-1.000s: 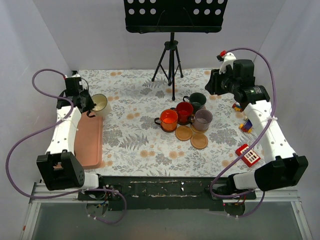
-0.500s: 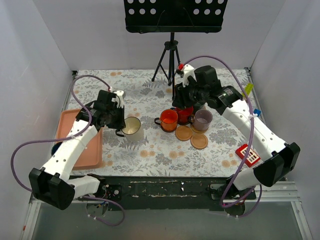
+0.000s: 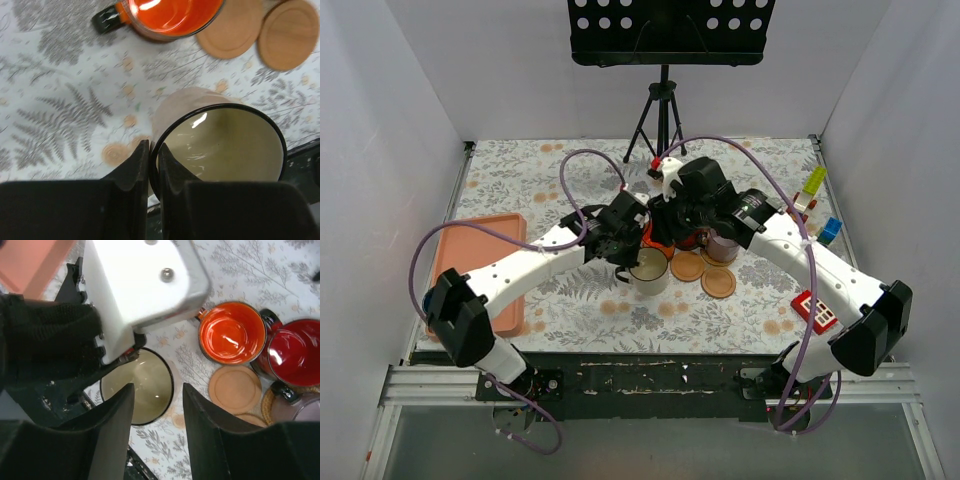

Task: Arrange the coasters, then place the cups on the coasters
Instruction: Place the cup on the coaster.

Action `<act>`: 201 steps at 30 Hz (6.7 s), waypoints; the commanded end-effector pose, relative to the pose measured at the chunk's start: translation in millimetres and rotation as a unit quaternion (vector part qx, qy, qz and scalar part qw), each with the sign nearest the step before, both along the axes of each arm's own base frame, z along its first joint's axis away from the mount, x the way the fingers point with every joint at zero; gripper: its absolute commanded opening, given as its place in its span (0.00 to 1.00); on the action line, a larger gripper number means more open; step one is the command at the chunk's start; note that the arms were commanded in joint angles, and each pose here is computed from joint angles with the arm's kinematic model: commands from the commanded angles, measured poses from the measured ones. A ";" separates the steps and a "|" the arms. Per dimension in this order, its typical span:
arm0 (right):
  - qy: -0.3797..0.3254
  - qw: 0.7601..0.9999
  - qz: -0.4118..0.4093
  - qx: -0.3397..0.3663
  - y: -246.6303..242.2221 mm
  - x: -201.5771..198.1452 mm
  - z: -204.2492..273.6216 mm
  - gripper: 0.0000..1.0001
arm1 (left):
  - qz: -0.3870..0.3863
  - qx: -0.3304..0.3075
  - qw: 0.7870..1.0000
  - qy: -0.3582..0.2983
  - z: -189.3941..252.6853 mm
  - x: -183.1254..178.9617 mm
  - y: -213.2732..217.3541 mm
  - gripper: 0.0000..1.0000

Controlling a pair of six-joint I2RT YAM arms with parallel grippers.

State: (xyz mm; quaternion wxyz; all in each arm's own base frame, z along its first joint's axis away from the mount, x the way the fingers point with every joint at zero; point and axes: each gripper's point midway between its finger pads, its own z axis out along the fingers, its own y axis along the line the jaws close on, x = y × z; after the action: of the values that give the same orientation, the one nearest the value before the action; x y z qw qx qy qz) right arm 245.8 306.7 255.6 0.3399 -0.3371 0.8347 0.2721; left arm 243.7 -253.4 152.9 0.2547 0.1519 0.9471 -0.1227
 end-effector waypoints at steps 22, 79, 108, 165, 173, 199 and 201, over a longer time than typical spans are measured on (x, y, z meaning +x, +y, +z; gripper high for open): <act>-0.038 0.991 -0.091 -0.093 -70.0 -8.3 -63.2 0.56 | -0.017 -0.117 0.992 -0.042 43.9 5.0 -75.0 0.00; -0.073 0.979 -0.190 0.005 -94.5 23.2 -69.5 0.01 | 0.136 -0.179 0.967 -0.119 129.2 92.2 61.6 0.98; -0.121 0.991 -0.045 -0.035 -100.3 65.0 -93.1 0.01 | 0.148 -0.178 0.967 -0.107 117.2 89.2 63.5 0.98; -0.154 0.985 -0.043 -0.067 -98.0 96.7 -122.9 0.01 | 0.153 -0.158 0.971 -0.094 104.4 90.5 67.3 0.98; -0.146 0.986 -0.037 -0.072 -99.2 92.1 -130.2 0.01 | 0.154 -0.158 0.971 -0.093 103.3 90.6 67.2 0.98; -0.139 0.986 -0.039 -0.083 -103.6 89.1 -137.9 0.01 | 0.153 -0.159 0.971 -0.093 102.7 88.8 68.1 0.98; -0.137 0.986 -0.040 -0.084 -104.2 88.4 -139.0 0.02 | 0.153 -0.159 0.971 -0.095 103.8 88.9 68.4 0.98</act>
State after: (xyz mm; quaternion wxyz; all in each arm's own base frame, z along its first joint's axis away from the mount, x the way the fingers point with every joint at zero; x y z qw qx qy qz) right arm 322.3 196.3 100.8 0.3964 -0.3701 0.8295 0.1334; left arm 334.5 -190.1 255.9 0.3769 -0.0270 0.8988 -0.2220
